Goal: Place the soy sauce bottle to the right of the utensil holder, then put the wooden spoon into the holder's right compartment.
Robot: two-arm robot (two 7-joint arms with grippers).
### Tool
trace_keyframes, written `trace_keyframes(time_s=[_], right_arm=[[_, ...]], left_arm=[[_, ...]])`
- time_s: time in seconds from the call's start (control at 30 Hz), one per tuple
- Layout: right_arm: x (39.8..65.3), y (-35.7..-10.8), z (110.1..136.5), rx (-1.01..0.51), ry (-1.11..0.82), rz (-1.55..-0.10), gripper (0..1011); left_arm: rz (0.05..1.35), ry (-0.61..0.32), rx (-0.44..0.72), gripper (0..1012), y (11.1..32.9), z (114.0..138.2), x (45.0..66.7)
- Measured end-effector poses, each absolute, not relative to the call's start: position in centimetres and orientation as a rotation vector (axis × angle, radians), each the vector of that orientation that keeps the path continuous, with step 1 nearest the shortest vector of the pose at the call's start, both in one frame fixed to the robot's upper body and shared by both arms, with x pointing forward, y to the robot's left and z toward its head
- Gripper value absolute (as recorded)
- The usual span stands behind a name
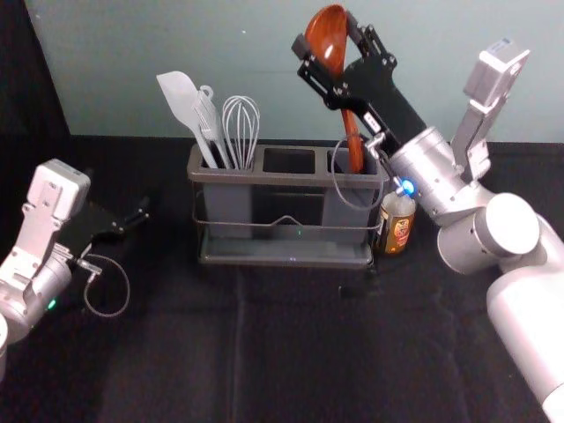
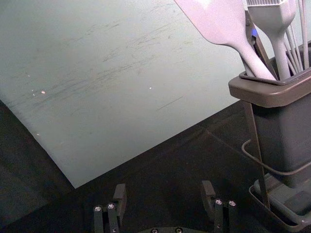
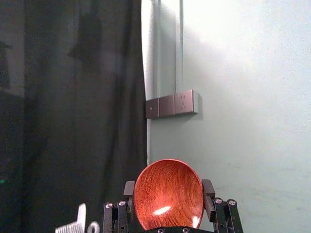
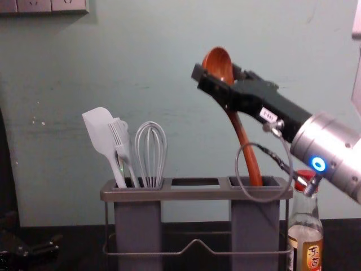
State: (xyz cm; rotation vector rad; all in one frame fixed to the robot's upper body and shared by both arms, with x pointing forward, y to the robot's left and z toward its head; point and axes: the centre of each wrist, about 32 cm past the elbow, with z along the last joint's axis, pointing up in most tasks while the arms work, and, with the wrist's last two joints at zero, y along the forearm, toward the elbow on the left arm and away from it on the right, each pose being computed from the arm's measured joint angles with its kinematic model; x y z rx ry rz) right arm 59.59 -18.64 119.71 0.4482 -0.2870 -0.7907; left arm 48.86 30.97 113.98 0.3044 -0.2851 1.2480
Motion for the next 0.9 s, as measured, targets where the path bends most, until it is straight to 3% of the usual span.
trace_keyframes(time_s=[0.5,0.9], right_arm=[[58.5,-19.1,116.1,0.415,-0.225,-0.813,838],[57.4,-19.3,114.8,0.413,-0.2,-0.825,838]], left_arm=[[1.248,-0.285,0.304,1005,31.0,114.0,48.9],[1.248,-0.285,0.304,1005,31.0,114.0,48.9]])
